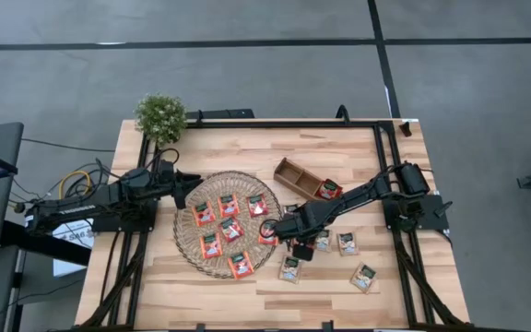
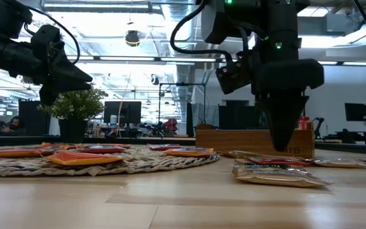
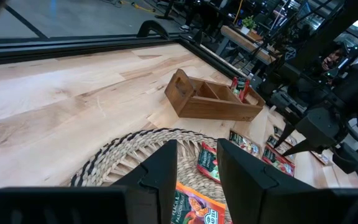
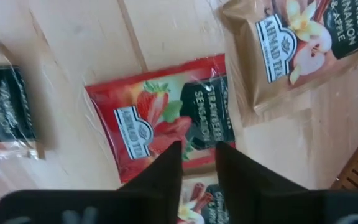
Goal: Pick & Place Tea
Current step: Put the red tea bag into the right section of the wooden organizer
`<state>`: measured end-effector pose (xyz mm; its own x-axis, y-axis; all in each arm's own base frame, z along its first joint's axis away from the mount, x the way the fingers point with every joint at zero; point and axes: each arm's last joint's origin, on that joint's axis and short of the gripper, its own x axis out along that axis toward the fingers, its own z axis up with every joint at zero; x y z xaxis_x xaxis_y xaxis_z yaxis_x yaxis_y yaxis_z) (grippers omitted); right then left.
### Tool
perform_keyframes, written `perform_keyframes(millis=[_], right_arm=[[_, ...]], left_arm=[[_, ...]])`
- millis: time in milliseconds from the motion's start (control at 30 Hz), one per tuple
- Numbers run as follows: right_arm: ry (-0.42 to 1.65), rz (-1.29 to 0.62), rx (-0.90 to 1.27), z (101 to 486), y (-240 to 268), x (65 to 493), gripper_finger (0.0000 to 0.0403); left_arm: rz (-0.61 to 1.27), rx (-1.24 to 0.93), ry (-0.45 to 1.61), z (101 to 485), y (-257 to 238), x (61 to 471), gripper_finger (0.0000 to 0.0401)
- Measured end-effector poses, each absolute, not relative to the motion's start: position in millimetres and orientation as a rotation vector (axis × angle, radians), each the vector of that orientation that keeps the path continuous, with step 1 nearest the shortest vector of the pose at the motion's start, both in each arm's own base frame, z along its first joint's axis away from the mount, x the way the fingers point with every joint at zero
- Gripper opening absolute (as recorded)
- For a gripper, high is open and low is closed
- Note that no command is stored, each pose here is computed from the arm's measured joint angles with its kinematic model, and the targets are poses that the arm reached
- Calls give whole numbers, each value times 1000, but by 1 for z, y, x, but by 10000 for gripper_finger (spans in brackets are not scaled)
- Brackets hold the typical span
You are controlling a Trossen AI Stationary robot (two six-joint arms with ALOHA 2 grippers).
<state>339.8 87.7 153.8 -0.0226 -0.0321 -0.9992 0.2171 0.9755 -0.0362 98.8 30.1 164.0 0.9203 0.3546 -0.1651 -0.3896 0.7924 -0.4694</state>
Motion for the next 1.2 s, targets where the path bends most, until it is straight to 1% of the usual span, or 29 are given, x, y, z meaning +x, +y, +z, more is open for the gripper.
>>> perform_keyframes(millis=[300,400,500,700,1067,1200], right_arm=[[1607,-173,107,150,82,337,194],[1605,-181,115,150,77,339,218],[1578,-176,127,150,75,342,232],[1536,-153,173,148,70,347,237],[1550,-121,260,135,59,342,235],[1551,-114,287,135,56,343,224]], left_arm=[[400,-520,70,164,30,99,105],[400,-520,70,164,30,99,105],[401,-520,70,164,30,99,105],[400,-520,70,164,30,99,105],[400,-519,70,164,30,99,105],[401,-519,70,164,30,99,105]])
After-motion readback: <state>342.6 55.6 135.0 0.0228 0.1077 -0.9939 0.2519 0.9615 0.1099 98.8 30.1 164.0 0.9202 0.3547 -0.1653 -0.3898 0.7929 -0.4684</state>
